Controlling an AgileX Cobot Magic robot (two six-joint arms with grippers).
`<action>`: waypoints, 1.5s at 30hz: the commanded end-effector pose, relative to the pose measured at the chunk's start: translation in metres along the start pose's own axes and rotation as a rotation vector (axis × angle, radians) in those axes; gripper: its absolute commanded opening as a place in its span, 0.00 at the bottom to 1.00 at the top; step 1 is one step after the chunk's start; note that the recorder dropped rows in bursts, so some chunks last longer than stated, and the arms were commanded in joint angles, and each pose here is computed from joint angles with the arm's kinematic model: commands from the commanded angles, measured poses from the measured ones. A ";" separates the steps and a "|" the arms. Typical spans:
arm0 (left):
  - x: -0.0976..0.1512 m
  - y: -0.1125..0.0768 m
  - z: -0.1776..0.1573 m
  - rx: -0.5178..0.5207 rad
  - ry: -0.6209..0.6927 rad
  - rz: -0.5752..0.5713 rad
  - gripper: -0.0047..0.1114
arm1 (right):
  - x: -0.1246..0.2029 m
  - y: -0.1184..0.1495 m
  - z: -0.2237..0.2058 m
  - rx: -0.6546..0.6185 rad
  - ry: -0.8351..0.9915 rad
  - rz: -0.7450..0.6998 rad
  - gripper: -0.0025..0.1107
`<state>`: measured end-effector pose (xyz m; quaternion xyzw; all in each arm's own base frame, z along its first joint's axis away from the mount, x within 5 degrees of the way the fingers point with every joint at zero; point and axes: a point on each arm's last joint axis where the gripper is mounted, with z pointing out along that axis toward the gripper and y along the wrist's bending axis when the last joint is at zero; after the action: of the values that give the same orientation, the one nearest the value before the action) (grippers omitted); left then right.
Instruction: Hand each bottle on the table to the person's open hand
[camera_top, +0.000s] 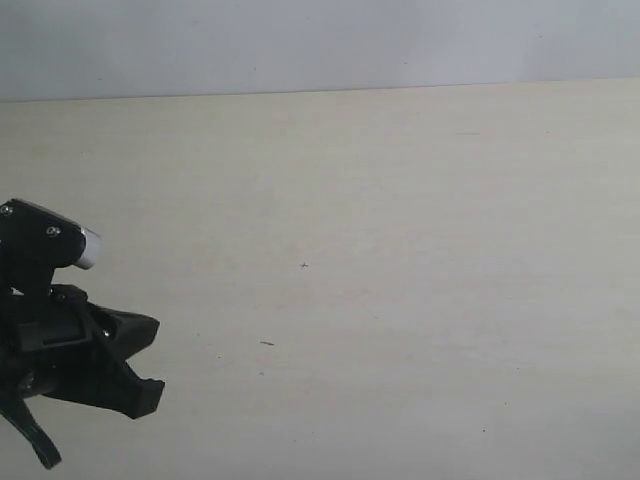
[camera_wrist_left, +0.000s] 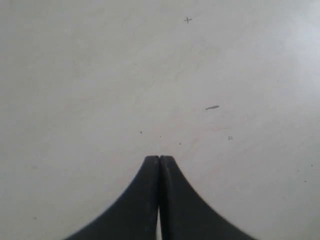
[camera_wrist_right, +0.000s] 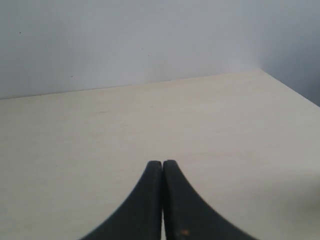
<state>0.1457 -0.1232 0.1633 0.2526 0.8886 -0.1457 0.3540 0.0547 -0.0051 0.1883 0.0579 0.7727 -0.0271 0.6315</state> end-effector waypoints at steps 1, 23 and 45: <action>-0.016 0.014 -0.026 -0.050 -0.166 0.098 0.05 | 0.001 0.000 0.000 0.007 -0.002 -0.002 0.02; -0.003 0.045 -0.174 -0.390 -0.823 -0.284 0.05 | 0.001 0.000 0.000 0.007 -0.003 0.001 0.02; 0.016 0.050 -0.159 -0.433 -0.784 -0.298 0.05 | 0.001 0.000 0.000 0.007 -0.003 0.001 0.02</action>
<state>0.0767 -0.0080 0.2712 -0.0296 0.7241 -0.0969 0.6822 0.0546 -0.0051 0.1880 0.0586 0.7738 -0.0263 0.6301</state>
